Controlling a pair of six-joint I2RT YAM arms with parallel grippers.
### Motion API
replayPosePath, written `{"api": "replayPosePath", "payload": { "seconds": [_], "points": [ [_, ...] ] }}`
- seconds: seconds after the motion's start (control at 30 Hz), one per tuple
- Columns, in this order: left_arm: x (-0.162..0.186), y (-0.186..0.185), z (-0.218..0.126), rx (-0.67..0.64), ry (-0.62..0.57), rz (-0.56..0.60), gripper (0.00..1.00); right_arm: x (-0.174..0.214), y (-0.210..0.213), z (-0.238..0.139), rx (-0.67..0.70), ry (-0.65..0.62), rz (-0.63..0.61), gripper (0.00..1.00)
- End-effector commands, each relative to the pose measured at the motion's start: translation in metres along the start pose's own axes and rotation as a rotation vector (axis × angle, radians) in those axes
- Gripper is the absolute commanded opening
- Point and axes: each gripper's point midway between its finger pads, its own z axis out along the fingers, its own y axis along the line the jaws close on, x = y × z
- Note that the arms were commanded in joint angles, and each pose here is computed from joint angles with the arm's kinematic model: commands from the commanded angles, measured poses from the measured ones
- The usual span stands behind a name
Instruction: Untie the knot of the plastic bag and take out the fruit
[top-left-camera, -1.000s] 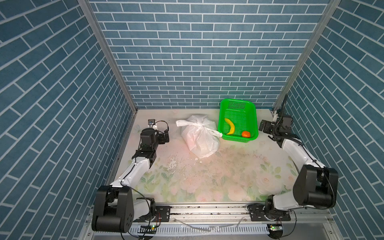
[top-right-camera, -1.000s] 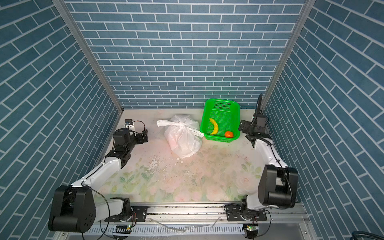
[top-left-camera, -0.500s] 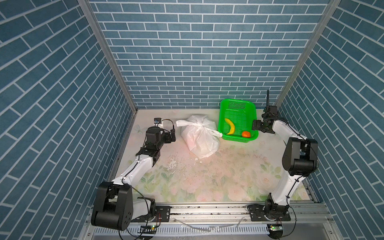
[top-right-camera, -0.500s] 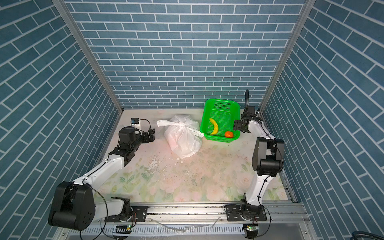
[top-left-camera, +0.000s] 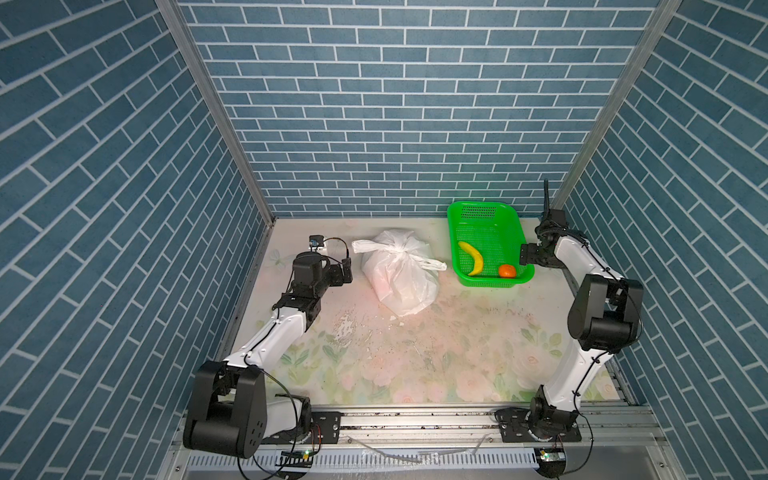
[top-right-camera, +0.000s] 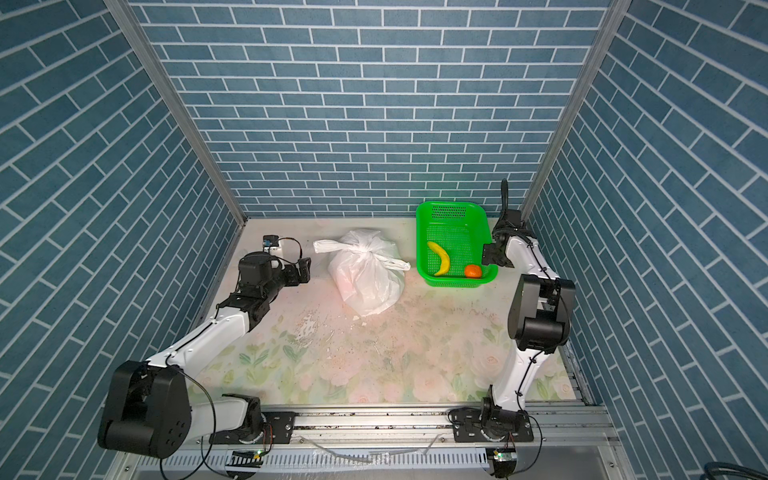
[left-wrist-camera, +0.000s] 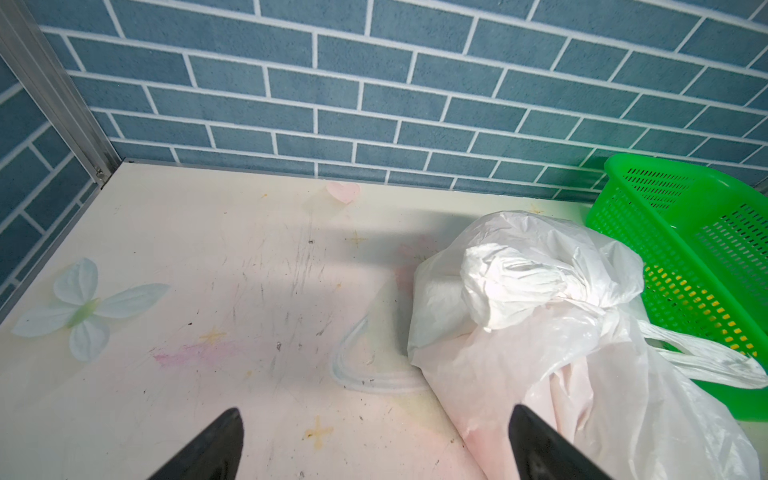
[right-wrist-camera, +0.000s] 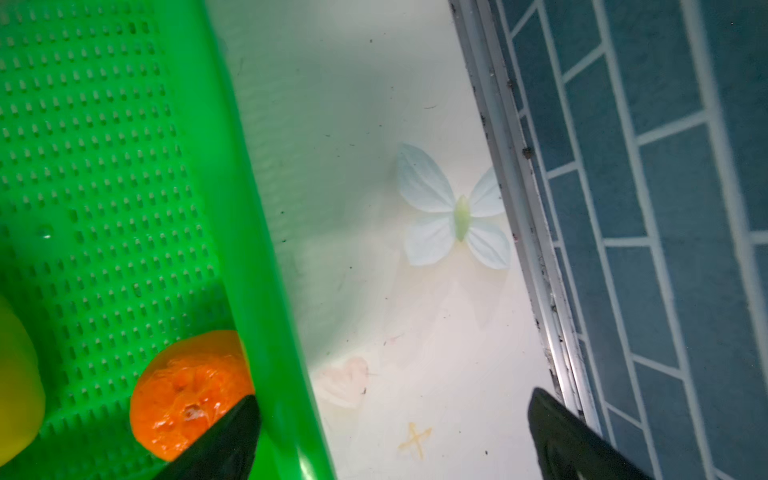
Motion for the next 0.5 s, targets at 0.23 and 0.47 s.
{"api": "replayPosePath", "payload": {
  "seconds": [0.23, 0.47],
  "points": [
    [-0.008, -0.012, -0.003, 0.044, 0.006, 0.000, 1.00, -0.020, 0.078, -0.090, -0.196, -0.104, -0.051, 0.96],
    [0.005, -0.029, -0.009, 0.136, 0.064, -0.006, 1.00, -0.023, 0.189, -0.106, -0.389, -0.133, -0.154, 0.94]
  ]
}}
